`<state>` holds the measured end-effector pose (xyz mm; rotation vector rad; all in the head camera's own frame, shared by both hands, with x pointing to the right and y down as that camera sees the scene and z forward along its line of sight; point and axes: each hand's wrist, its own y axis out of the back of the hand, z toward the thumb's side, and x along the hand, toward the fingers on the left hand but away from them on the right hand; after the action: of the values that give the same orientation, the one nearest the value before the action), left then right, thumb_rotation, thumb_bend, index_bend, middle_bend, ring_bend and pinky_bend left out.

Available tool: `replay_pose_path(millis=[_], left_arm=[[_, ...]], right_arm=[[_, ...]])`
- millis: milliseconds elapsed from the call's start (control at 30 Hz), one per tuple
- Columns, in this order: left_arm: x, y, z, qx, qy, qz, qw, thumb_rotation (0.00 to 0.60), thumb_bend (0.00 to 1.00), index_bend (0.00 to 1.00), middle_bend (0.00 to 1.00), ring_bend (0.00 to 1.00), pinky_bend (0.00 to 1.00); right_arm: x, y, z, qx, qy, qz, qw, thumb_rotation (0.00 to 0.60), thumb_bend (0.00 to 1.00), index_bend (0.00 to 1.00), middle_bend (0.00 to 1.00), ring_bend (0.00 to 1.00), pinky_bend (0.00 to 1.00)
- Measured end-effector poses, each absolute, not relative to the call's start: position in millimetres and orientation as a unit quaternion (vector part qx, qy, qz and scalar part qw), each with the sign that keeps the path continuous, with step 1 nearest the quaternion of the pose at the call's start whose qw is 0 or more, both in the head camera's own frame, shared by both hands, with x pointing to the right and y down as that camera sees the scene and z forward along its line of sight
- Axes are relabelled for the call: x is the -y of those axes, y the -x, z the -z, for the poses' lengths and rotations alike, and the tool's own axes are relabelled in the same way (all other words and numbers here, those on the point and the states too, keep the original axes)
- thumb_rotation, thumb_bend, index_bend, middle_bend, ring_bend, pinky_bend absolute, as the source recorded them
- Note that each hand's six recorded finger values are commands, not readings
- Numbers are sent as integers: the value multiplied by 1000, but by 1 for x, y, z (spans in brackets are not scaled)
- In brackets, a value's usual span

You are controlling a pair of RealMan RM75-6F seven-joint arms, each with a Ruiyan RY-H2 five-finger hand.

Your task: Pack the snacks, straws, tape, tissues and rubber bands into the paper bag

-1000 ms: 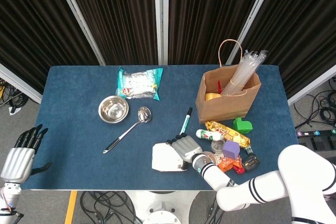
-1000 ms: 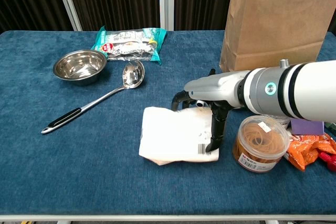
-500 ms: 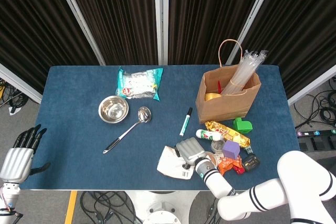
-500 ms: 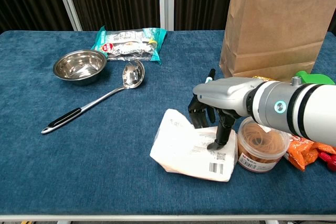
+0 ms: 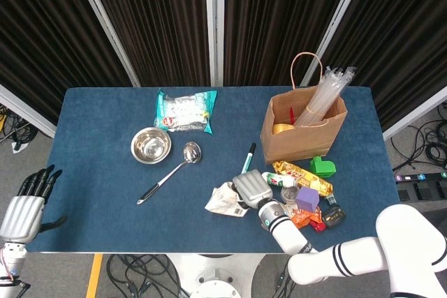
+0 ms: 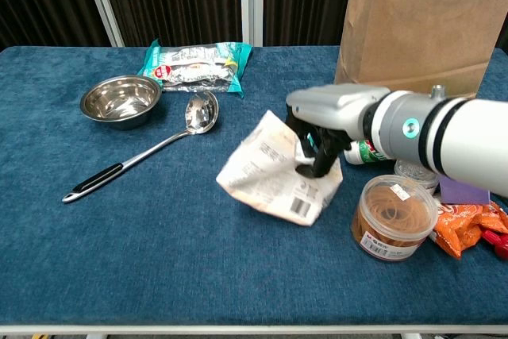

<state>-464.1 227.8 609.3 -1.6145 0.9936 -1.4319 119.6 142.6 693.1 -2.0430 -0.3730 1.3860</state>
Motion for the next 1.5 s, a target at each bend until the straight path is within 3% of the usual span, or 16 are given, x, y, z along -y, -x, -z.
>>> replay_pose_path(millis=[300,600,733,833,1100,1500], left_arm=[[-225,462,-608,-388,632,555,377,600,156,66,51,0,123],[-222,459,-607,-388,635,550,379,600,156,66,51,0,123],[-222,457,-606,-388,636,547,382,600,156,66,51,0,123],[-221,456,-606,-387,637,546,383,600,156,66,51,0,123],[-220,452,-606,-383,639,545,385,600,156,66,51,0,123],[-223,451,-607,-376,639,551,383,600,156,66,51,0,123]], right_arm=[[-102,-108,-644,214,783,-470,345,600,315,809,671,598,711],[-42,-109,-534,337,736,-371,455,600,315,809,671,598,711],[-11,-135,-481,403,662,-346,528,600,316,809,671,598,711],[5,-156,-461,430,613,-348,564,600,315,809,671,598,711],[38,-214,-453,444,502,-395,628,600,316,810,671,598,711],[46,-256,-513,344,470,-475,660,600,315,811,667,598,711]])
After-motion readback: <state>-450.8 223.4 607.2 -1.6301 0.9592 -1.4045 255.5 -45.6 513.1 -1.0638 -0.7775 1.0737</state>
